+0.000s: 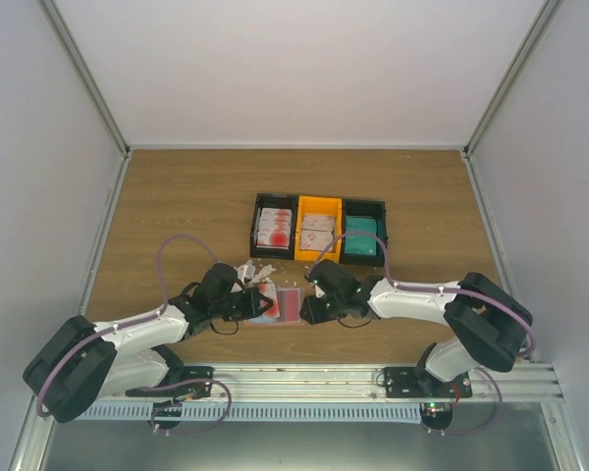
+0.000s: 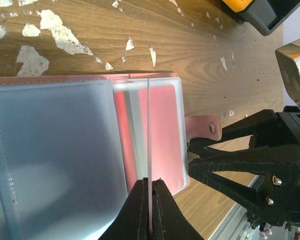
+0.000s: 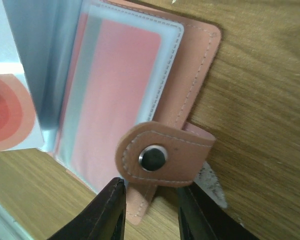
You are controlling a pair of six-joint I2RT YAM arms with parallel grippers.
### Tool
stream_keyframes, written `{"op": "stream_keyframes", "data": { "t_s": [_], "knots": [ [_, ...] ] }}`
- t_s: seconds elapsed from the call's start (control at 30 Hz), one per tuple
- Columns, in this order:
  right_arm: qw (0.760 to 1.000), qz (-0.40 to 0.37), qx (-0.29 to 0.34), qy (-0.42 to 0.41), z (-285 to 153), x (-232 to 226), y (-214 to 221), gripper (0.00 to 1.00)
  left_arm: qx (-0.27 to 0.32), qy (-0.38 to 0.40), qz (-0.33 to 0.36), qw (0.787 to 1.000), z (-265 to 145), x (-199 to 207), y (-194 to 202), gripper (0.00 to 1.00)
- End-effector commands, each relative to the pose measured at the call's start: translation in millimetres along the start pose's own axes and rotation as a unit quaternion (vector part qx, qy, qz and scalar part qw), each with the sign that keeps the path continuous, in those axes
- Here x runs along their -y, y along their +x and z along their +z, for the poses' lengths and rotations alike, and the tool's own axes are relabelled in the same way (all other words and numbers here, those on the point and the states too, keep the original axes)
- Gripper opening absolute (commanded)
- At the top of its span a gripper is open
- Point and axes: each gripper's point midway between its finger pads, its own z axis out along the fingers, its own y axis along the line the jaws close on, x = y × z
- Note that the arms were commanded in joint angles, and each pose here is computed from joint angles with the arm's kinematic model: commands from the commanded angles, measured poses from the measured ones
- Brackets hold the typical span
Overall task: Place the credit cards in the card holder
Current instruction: Insert the credit card into the card holder.
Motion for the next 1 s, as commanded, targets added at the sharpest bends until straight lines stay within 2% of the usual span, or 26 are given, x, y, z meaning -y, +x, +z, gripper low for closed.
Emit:
{"op": "stream_keyframes", "data": {
  "t_s": [0.0, 0.23, 0.57, 0.97],
  "knots": [
    [0.997, -0.005, 0.020, 0.080, -12, 14, -4, 0.33, 0.017, 0.010, 0.024, 1.000, -4, 6, -7, 0.00],
    [0.995, -0.018, 0.023, 0.097, -10, 6, -8, 0.41, -0.006, 0.029, 0.037, 0.999, -3, 7, 0, 0.00],
    [0.995, -0.021, 0.008, 0.095, -1, 1, -5, 0.42, -0.035, 0.017, 0.022, 0.999, 5, -8, 6, 0.00],
    [0.995, -0.020, -0.008, 0.094, 6, 3, 1, 0.41, -0.074, 0.035, 0.016, 0.997, 20, -5, 11, 0.00]
  ]
}}
